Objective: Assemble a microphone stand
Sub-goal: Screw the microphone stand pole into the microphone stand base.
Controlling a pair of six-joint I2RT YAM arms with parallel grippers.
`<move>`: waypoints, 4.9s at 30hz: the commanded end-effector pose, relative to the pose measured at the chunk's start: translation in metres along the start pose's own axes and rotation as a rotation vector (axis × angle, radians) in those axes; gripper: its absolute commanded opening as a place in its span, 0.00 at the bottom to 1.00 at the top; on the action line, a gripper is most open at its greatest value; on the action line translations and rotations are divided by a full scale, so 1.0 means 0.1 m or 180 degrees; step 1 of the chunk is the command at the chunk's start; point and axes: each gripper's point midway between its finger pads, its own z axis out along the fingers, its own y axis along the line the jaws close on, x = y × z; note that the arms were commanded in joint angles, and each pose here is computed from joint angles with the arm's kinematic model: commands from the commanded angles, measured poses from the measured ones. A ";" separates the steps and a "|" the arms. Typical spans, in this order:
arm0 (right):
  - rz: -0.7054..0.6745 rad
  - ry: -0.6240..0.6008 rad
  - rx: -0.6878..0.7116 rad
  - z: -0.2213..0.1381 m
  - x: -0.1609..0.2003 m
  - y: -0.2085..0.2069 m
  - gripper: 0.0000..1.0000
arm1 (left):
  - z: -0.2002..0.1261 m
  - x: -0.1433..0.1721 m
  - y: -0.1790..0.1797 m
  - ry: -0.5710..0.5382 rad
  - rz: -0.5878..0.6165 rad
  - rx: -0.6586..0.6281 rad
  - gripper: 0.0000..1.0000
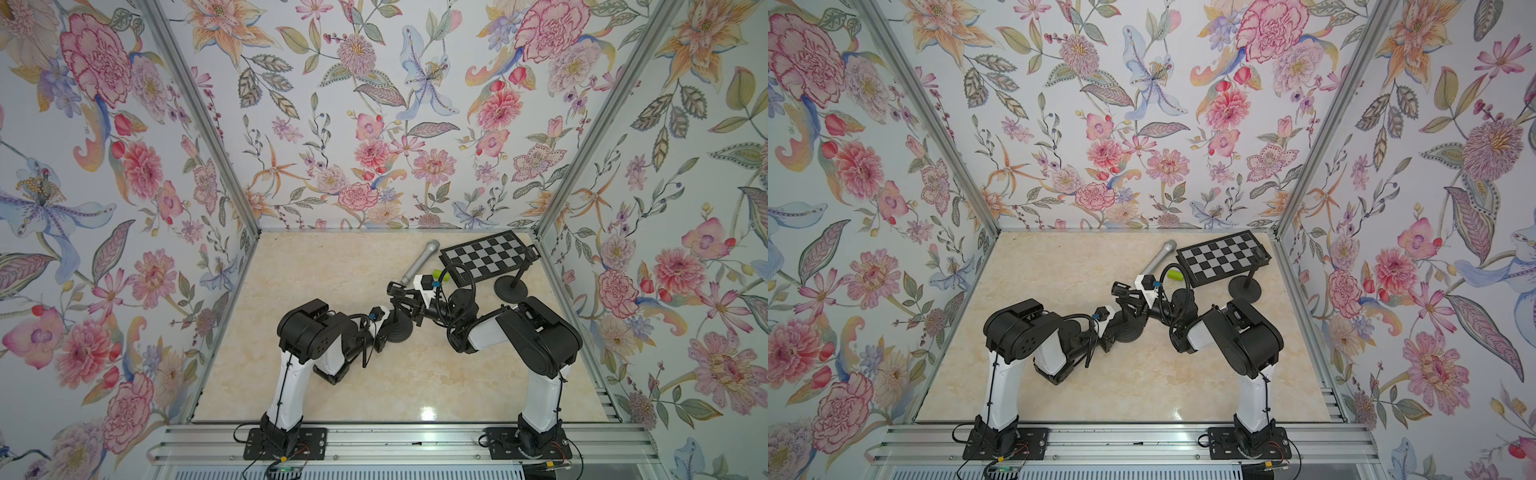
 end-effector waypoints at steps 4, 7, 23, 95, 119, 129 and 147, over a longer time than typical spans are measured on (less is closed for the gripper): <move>-0.0020 -0.0263 0.1006 -0.05 0.07 0.06 0.00 | -0.12 0.13 0.08 -0.0144 0.0044 -0.0206 0.31; -0.0135 -0.0220 0.2085 -0.22 0.20 -0.04 0.00 | -0.14 0.12 0.07 -0.0143 0.0047 -0.0215 0.31; -0.0755 0.0137 0.0859 -0.05 0.24 0.56 0.63 | -0.14 0.07 0.02 -0.0175 0.0096 -0.0135 0.31; -0.0199 0.0373 0.0008 -0.04 0.08 -0.11 0.00 | -0.13 0.06 0.01 -0.0178 0.0115 -0.0166 0.30; -0.0433 0.0110 0.0639 -0.21 0.15 0.32 0.69 | -0.13 0.08 0.03 -0.0164 0.0094 -0.0207 0.31; -0.0285 0.0137 -0.0820 -0.16 -0.01 0.38 0.59 | -0.12 0.09 0.03 -0.0168 0.0091 -0.0197 0.31; 0.0069 0.0256 -0.0165 0.09 0.08 -0.15 0.00 | -0.12 0.14 0.07 -0.0129 0.0067 -0.0246 0.31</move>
